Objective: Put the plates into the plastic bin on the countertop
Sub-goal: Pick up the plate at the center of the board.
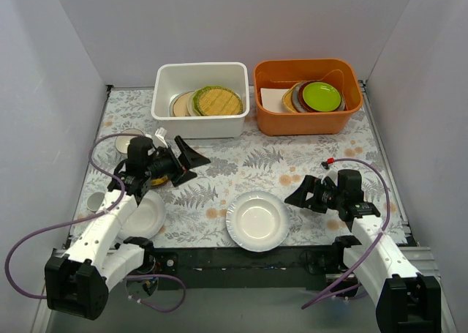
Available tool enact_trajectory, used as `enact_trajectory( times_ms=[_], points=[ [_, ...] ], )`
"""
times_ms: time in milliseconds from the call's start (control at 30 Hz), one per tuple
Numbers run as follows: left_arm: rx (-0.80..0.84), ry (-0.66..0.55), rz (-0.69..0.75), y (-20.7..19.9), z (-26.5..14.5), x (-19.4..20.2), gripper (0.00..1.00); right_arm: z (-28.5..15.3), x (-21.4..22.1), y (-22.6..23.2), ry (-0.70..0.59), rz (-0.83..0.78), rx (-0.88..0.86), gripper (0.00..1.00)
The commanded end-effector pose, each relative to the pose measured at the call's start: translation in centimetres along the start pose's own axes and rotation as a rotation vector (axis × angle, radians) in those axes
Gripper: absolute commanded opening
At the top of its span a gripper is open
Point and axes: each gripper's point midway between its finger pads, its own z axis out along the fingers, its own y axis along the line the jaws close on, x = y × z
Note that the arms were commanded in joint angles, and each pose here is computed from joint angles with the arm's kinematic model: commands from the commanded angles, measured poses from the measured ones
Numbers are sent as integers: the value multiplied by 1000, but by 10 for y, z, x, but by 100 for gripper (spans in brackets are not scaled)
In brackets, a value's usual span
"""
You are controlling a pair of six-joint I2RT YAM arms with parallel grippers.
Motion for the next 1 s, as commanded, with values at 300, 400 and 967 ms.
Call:
enact_trajectory(
  times_ms=[300,400,967],
  points=[
    [-153,159,-125,62,35,83,97,4,6,-2,1,26,-12,98],
    [-148,185,-145,68,40,98,93,4,7,-3,5,30,-11,98],
    [-234,384,-99,82,78,175,56,5,7,-2,13,22,-19,98]
  ],
)
